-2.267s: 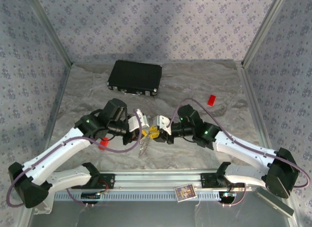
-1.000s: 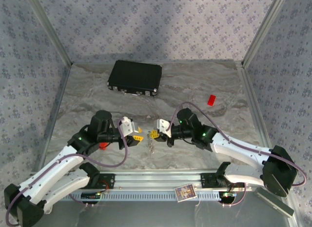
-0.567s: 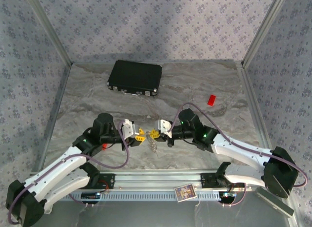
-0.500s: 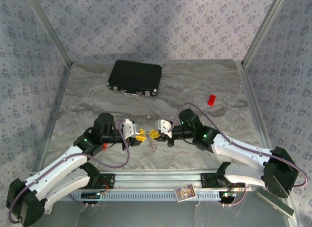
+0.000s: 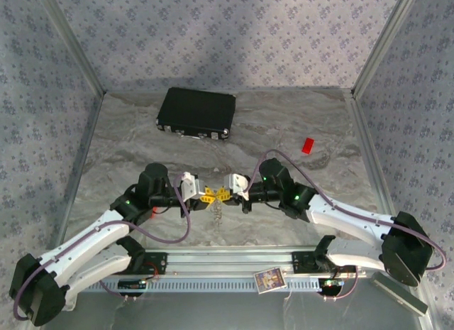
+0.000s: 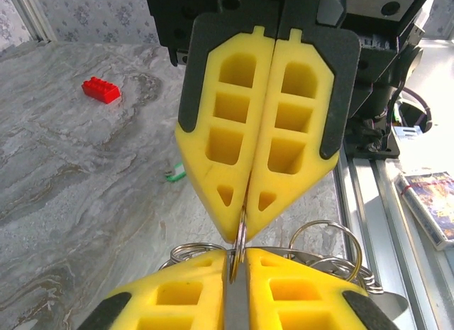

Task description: Put the keys on the keyring

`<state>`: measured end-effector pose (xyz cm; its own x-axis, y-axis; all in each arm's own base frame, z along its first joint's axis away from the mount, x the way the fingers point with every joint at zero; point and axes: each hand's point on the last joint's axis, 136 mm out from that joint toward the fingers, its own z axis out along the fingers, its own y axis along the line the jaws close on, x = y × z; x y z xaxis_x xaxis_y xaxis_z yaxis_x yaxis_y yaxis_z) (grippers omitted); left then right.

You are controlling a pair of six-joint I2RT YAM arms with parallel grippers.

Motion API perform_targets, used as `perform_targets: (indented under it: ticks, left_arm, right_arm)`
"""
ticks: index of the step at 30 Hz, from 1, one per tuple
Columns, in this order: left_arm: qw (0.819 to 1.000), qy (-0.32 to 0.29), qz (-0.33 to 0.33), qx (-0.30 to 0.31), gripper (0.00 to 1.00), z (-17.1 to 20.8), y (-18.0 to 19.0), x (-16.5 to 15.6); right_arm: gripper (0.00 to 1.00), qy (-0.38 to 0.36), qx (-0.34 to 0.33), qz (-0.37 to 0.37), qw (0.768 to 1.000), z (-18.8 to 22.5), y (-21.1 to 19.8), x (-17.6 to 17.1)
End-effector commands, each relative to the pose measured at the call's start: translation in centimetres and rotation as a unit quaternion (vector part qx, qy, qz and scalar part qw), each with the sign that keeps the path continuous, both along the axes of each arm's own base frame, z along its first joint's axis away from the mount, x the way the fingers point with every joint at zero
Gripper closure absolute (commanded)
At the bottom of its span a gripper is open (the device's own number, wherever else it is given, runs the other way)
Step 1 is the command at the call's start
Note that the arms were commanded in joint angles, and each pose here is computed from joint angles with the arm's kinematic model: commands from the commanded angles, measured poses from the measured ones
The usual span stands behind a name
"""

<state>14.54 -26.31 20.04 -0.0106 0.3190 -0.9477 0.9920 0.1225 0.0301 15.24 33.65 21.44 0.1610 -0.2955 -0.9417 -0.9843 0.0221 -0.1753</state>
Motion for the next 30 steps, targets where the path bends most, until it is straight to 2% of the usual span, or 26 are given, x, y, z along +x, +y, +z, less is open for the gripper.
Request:
perform_targets:
  ticks: [1,4,6,9,11,13,16,22,30]
  left_arm:
    - [1.000,-0.010,-0.017,-0.019,0.89,0.8,-0.4,-0.4]
    - [1.000,-0.013,-0.019,-0.011,1.00,0.5,-0.4,-0.4]
    - [1.000,-0.021,-0.014,0.000,1.00,0.5,-0.1,-0.3]
    - [0.999,-0.034,-0.006,0.027,1.00,0.5,0.4,-0.1]
    - [0.998,-0.038,-0.004,0.058,1.00,0.4,0.8,-0.1]
    - [0.995,-0.036,-0.006,0.093,1.00,0.4,1.2,-0.2]
    - [0.990,-0.026,-0.011,0.138,1.00,0.2,1.5,-0.3]
    - [0.980,-0.016,-0.019,0.195,1.00,0.0,1.4,-0.1]
    - [0.975,0.009,-0.024,0.221,1.00,0.4,0.8,0.0]
  right_arm:
    - [1.00,0.000,0.019,0.012,1.000,0.9,0.5,-0.4]
    - [1.00,0.000,0.017,0.009,1.000,0.8,0.4,-0.3]
    - [1.00,-0.002,0.009,0.001,1.000,0.6,0.2,-0.1]
    - [0.69,-0.019,-0.029,-0.020,0.999,-0.4,-0.8,0.4]
    - [0.63,-0.030,-0.071,-0.026,0.997,-1.4,-1.6,0.5]
    - [0.62,-0.029,-0.108,-0.024,0.993,-1.9,-2.3,0.4]
    - [0.64,-0.031,-0.124,-0.023,0.992,-1.5,-2.5,0.4]
    - [0.71,-0.039,-0.089,-0.026,0.995,0.0,-1.4,0.7]
    - [0.71,-0.020,-0.048,-0.017,0.998,0.4,0.0,0.5]
